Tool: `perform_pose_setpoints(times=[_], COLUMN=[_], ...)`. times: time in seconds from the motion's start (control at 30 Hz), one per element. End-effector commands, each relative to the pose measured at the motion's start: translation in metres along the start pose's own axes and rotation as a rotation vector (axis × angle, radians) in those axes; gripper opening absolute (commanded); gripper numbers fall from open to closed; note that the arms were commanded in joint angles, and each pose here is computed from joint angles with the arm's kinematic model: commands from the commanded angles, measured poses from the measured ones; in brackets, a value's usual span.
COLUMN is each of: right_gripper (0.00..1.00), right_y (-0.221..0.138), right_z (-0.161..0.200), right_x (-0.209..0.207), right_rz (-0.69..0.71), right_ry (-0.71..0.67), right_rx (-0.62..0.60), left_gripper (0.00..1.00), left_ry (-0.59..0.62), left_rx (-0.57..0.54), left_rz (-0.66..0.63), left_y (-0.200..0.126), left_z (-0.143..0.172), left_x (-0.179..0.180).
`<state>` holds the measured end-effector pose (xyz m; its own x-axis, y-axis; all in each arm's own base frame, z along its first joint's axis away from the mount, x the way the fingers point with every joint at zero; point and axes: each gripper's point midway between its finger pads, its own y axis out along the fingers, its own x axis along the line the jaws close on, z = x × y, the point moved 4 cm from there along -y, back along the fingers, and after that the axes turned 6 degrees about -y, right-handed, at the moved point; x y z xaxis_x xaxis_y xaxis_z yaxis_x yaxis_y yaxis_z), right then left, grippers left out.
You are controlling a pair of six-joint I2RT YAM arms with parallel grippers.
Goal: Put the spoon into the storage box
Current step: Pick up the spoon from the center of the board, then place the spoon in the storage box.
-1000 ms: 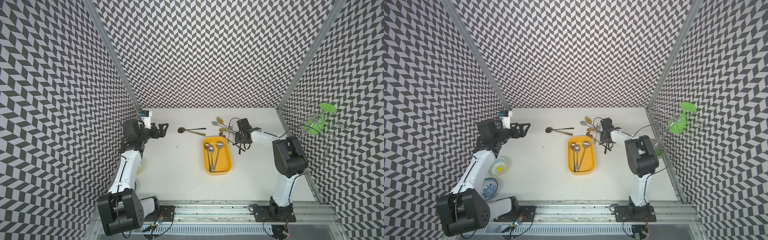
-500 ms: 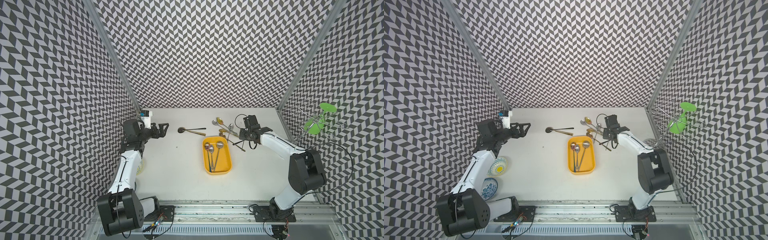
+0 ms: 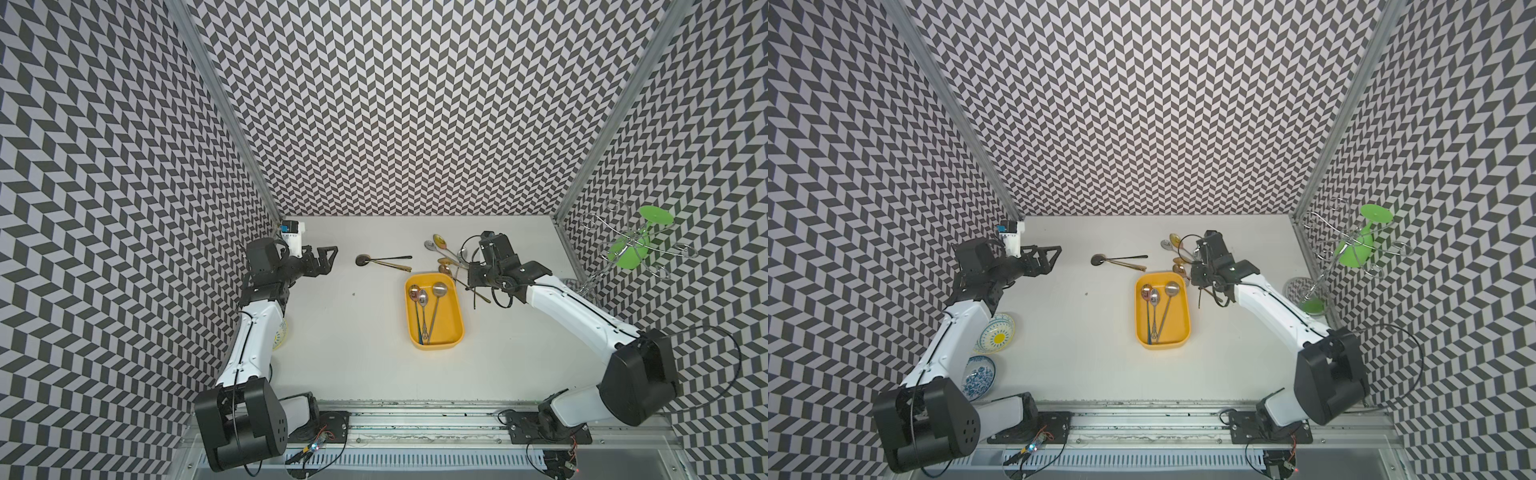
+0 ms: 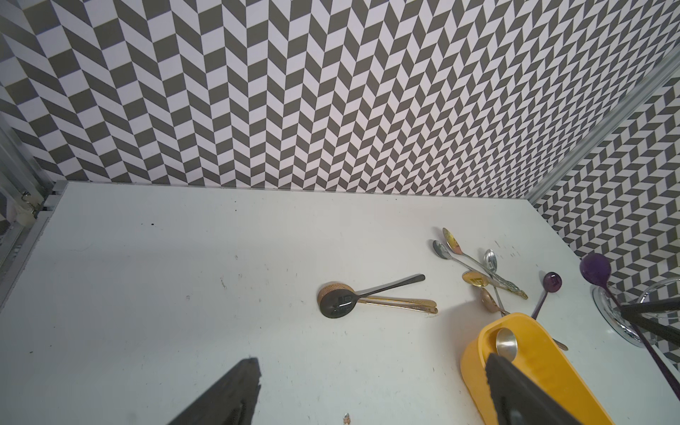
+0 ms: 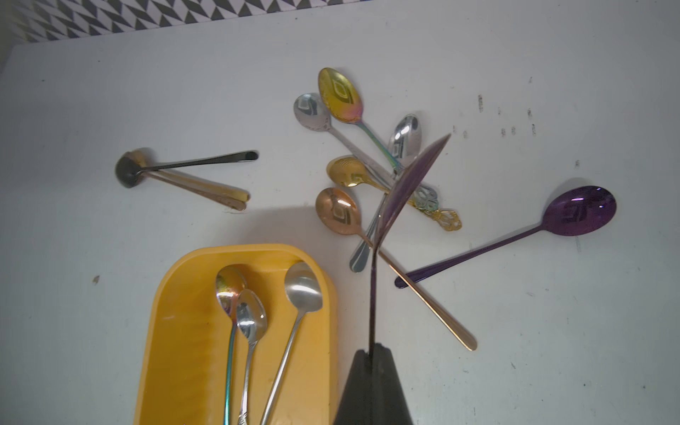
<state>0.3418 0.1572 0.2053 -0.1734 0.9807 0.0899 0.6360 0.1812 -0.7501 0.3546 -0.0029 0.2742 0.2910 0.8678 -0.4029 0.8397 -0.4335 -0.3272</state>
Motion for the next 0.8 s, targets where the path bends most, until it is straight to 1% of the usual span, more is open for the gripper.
perform_pose_setpoints(times=[0.0,0.2,0.37,0.57,0.77], right_gripper=[0.00,0.00,0.00,0.00,0.00], right_y=[-0.015,-0.022,-0.014,0.007,0.037], right_z=[0.001,0.013,0.030,0.046,0.067], right_x=[0.021,0.055,0.081,0.101,0.098], right_rz=[-0.067,-0.132,-0.177,-0.187,-0.142], right_ry=[-0.009,-0.053,-0.090,-0.119,-0.135], right_rx=[-0.023,-0.019,0.023,0.067,0.123], left_gripper=[0.99,1.00,1.00,1.00,0.99], left_ry=[0.015,0.014,0.012,0.009,0.009], left_rx=[-0.018,-0.016,-0.011,-0.012,-0.011], left_rz=[0.014,0.012,0.010,0.012,0.012], left_y=[0.000,0.000,0.001,0.001,0.002], left_z=[-0.004,-0.003,-0.001,-0.001,-0.001], left_x=[0.000,0.000,0.002,0.002,0.003])
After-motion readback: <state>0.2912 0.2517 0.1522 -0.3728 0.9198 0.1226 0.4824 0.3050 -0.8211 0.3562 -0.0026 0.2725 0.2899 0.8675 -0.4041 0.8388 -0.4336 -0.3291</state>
